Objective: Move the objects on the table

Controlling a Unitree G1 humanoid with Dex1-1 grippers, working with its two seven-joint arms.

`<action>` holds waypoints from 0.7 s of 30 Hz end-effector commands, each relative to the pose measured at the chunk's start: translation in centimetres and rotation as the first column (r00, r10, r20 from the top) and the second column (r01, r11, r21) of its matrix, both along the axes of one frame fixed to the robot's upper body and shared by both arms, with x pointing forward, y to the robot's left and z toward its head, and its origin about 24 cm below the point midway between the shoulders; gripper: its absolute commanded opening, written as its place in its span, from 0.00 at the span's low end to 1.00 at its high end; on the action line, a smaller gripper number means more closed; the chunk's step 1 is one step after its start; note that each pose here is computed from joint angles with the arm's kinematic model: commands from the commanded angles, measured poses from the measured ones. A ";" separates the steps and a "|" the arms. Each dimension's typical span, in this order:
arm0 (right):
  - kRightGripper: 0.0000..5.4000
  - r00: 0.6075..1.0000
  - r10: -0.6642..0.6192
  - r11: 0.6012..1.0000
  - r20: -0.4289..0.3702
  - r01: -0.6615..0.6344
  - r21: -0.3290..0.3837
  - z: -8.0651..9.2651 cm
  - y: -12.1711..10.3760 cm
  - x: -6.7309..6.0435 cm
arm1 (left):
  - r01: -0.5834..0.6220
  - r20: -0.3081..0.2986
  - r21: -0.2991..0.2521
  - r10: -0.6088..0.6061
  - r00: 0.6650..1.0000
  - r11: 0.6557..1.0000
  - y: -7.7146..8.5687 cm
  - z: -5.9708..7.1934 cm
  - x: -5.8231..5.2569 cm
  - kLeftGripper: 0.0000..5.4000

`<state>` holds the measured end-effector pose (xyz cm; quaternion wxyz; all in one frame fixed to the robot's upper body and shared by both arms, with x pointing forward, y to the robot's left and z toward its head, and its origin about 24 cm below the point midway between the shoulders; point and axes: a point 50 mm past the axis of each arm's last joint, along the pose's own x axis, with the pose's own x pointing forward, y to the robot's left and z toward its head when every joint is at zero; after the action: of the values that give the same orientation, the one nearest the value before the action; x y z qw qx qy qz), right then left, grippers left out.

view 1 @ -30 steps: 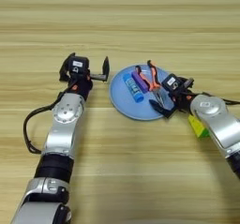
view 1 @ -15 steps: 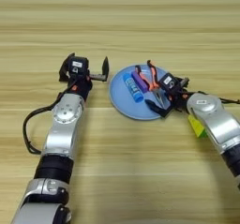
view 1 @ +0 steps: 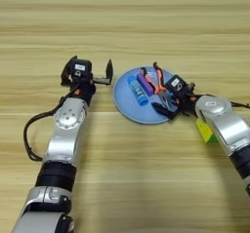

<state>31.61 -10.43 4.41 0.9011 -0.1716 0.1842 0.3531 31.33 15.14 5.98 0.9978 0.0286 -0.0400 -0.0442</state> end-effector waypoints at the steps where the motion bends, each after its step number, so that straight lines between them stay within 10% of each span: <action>1: 0.76 0.998 -0.012 1.000 -0.066 0.011 -0.019 -1.2 -0.2 -0.3 | -0.012 -0.012 0.002 0.012 1.000 1.000 0.2 -0.1 -0.2 1.00; 21: 0.29 0.999 -0.004 1.000 -0.042 0.003 -0.005 -0.7 0.2 -0.3 | -0.014 -0.008 0.000 0.014 1.000 1.000 0.3 0.0 -0.1 1.00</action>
<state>31.60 -10.22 4.28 0.9005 -0.1652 0.1880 0.3556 31.30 15.18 6.14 0.9978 0.0285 -0.0437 -0.0421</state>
